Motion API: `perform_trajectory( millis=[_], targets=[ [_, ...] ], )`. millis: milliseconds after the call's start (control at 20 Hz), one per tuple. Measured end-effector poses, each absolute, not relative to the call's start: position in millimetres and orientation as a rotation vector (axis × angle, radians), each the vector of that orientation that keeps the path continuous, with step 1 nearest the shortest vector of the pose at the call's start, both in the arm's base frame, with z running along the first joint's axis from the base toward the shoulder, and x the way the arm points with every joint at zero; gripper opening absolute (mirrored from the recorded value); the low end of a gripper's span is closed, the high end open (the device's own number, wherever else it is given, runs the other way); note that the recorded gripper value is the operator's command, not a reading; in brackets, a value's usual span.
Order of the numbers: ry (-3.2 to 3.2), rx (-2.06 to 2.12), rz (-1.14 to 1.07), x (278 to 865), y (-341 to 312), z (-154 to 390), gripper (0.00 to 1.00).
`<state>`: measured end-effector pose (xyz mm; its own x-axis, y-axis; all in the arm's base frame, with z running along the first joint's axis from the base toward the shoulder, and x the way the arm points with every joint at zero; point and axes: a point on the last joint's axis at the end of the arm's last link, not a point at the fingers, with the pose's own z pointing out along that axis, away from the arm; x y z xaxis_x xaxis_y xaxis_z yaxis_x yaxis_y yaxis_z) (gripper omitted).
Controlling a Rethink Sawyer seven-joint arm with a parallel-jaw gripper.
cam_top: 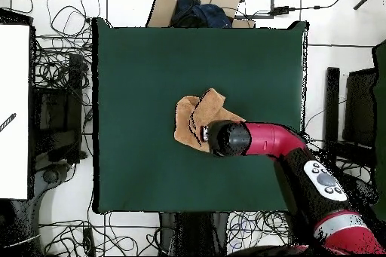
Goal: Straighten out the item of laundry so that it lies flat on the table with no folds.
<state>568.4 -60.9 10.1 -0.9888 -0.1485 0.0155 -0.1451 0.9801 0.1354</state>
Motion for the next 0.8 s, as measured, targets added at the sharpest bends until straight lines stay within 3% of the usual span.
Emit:
perform_trajectory(
  millis=[800],
  targets=[
    [-3.100,0.236,-0.219,568.8,-57.7,8.9,1.00]
  ],
)
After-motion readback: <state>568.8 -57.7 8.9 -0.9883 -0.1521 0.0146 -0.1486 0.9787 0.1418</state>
